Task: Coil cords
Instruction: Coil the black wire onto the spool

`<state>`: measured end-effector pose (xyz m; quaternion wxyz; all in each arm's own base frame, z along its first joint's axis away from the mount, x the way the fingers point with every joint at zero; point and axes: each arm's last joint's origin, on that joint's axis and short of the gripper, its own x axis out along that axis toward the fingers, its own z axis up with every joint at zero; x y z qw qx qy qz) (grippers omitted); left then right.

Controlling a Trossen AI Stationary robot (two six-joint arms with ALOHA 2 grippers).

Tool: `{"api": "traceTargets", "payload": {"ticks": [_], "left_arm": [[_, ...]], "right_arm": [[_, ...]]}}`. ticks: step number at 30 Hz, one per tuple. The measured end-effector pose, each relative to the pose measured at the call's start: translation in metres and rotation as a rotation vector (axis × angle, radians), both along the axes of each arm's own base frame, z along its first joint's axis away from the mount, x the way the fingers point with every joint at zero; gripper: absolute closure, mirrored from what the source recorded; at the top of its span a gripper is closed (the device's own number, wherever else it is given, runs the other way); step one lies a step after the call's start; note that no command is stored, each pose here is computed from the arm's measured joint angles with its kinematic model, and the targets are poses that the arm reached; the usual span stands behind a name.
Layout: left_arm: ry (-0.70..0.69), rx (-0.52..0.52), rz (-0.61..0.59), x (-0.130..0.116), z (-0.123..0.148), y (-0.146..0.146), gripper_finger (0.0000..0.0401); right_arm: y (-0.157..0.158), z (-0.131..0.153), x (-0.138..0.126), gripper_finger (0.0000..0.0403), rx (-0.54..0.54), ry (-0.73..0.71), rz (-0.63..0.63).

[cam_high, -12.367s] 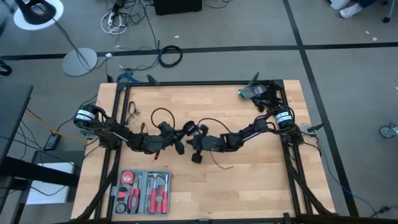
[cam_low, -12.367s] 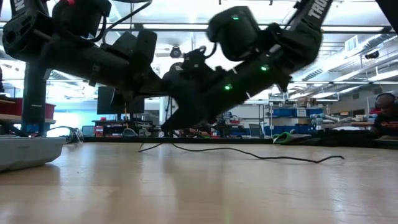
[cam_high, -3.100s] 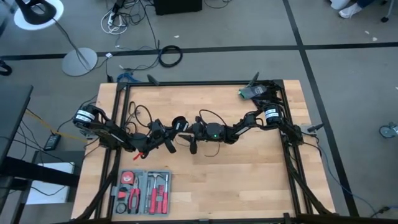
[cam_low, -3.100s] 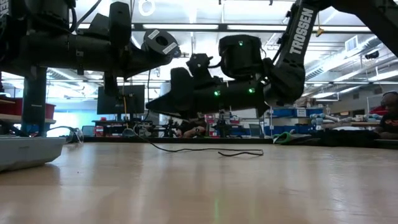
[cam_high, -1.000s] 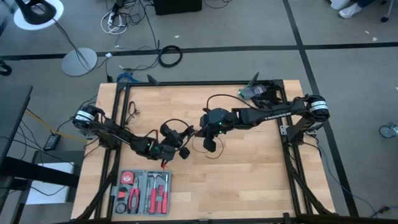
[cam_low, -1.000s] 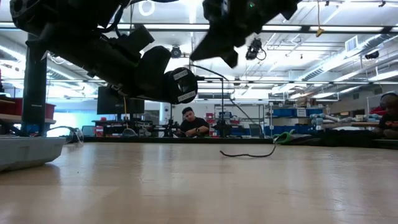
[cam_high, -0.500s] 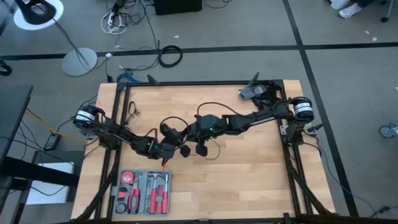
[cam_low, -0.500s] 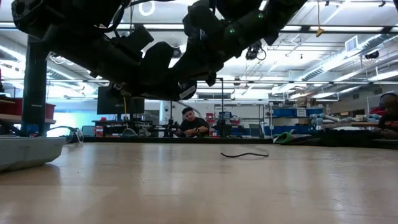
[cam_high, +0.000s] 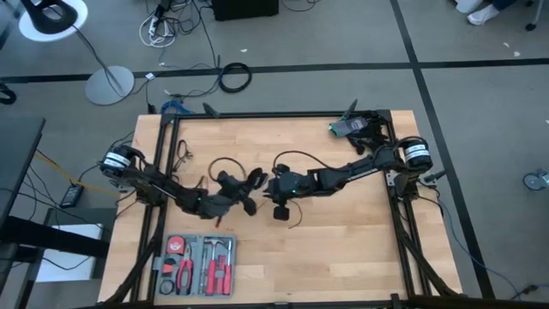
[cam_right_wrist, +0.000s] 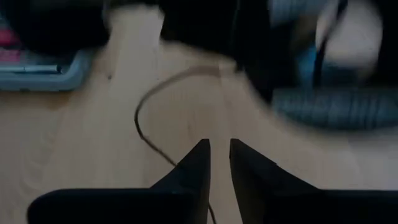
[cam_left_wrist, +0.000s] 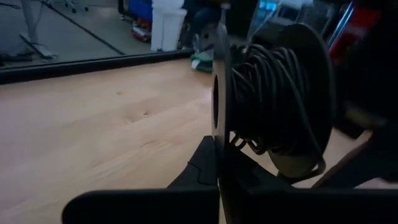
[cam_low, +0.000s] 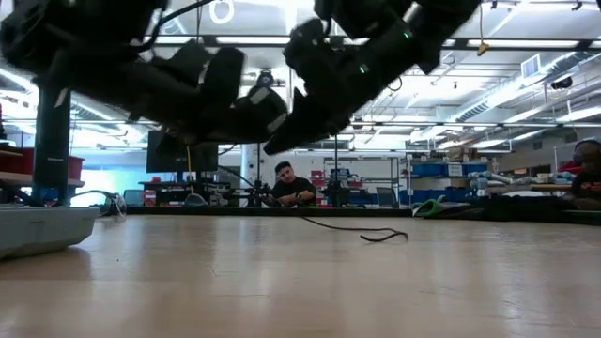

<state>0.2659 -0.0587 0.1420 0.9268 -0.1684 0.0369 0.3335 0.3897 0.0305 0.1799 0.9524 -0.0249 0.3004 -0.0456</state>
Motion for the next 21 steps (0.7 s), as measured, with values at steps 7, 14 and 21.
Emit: {"api": "traceTargets", "payload": {"ticks": [7, 14, 21], "left_arm": [[-0.109, -0.021, -0.020, -0.029, -0.011, 0.009, 0.0401], [-0.098, 0.005, -0.020, -0.028, -0.010, 0.009, 0.0401], [-0.099, 0.013, -0.035, -0.025, -0.007, 0.007, 0.0401]], "right_arm": [[0.002, -0.030, -0.027, 0.0346, 0.069, -0.284, -0.011], [-0.009, -0.066, -0.036, 0.0342, 0.176, -0.559, -0.093], [-0.009, -0.096, -0.017, 0.0327, 0.292, -0.553, -0.110]]}}
